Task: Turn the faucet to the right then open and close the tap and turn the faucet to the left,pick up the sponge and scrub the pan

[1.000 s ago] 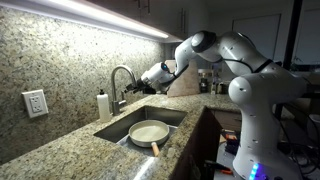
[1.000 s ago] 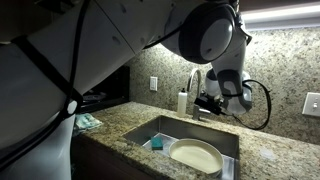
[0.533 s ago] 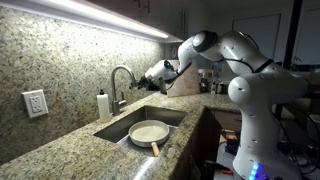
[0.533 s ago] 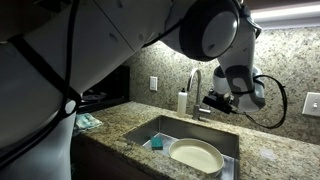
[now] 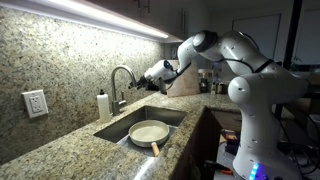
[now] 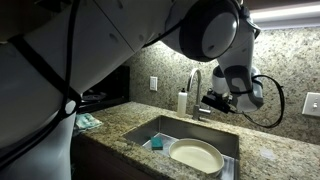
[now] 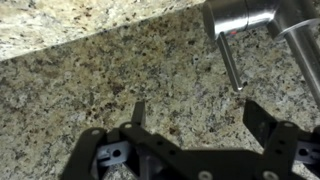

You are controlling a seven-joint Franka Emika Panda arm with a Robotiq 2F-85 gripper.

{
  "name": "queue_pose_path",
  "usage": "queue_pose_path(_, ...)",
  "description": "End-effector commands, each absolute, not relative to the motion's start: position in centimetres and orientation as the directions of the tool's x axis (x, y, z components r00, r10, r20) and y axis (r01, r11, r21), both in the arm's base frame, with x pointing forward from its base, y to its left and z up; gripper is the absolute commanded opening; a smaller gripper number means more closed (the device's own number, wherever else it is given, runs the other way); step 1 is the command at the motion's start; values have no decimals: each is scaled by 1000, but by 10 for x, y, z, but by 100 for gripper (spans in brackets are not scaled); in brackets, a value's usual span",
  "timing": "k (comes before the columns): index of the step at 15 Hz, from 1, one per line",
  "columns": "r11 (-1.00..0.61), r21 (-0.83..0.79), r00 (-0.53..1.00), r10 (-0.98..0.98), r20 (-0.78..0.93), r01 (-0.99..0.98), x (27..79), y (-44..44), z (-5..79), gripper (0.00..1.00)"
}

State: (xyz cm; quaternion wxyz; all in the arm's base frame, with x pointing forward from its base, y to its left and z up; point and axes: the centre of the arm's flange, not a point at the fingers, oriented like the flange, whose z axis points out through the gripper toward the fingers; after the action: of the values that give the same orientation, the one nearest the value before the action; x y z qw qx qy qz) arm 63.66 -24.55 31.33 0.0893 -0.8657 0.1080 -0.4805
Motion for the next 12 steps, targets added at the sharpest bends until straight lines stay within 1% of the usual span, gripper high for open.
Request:
queue_pose_path(1,-961,-258,515,-273,813,-101,637,-245,313,100)
queue_pose_path(6,-946,-313,523,-308,795,-82,656,-245,299,100)
queue_pose_path(12,-927,-367,470,-357,807,-75,686,-276,302,100)
